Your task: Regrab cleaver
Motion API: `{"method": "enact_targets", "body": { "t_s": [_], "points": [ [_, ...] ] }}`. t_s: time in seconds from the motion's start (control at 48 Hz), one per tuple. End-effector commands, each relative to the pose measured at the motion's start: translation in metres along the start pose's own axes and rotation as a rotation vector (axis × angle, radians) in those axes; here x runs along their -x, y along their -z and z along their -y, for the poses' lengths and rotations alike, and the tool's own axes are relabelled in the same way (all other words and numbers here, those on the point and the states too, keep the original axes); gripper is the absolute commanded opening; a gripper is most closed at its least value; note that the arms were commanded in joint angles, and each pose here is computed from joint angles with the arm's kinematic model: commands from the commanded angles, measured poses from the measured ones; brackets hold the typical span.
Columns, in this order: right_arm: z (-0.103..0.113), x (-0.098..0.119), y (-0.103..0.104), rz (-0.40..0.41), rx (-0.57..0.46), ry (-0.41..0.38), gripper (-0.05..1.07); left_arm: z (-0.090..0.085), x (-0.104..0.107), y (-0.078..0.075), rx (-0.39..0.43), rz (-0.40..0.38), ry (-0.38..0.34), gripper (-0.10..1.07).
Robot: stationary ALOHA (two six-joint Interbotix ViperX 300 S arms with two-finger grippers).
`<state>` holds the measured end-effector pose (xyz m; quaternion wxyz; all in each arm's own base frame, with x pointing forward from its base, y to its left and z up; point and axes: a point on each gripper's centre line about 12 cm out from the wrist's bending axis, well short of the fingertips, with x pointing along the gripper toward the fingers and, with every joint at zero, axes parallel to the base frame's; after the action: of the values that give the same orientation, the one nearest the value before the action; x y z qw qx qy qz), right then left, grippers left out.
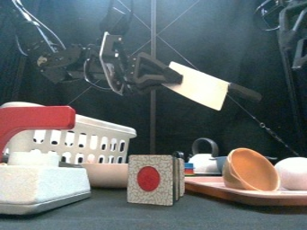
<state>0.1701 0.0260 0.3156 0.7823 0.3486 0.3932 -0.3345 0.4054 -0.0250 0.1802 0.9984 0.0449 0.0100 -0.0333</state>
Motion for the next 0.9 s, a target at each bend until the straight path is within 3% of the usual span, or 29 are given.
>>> {"method": "enact_targets", "body": {
  "t_s": [0.0, 0.167, 0.271, 0.292, 0.375, 0.521, 0.604, 0.875],
  "points": [
    [-0.003, 0.018, -0.015, -0.007, 0.052, 0.005, 0.91, -0.002, -0.006, -0.012, -0.003, 0.044, -0.006, 0.43],
    [-0.003, 0.021, -0.028, -0.001, 0.200, -0.006, 0.91, -0.002, -0.010, -0.012, -0.003, 0.046, -0.007, 0.43],
    [0.000, 0.006, -0.025, -0.027, 0.321, 0.005, 0.91, -0.003, -0.013, -0.011, -0.003, 0.050, -0.009, 0.43],
    [-0.001, -0.016, -0.017, -0.067, 0.387, -0.016, 0.91, -0.003, -0.014, -0.011, -0.004, 0.052, -0.008, 0.43],
    [-0.009, -0.029, -0.011, -0.046, 0.456, -0.093, 0.90, -0.002, -0.014, -0.012, -0.006, 0.056, -0.007, 0.43],
    [-0.028, -0.033, 0.002, 0.069, 0.538, -0.323, 0.86, -0.001, -0.014, -0.014, -0.004, 0.061, -0.004, 0.43],
    [-0.033, -0.040, 0.012, 0.094, 0.569, -0.415, 0.83, 0.000, -0.013, -0.014, -0.004, 0.060, -0.001, 0.43],
    [-0.032, -0.067, 0.029, 0.057, 0.615, -0.397, 0.81, 0.003, -0.014, -0.014, -0.004, 0.062, 0.006, 0.43]
  ]
}}
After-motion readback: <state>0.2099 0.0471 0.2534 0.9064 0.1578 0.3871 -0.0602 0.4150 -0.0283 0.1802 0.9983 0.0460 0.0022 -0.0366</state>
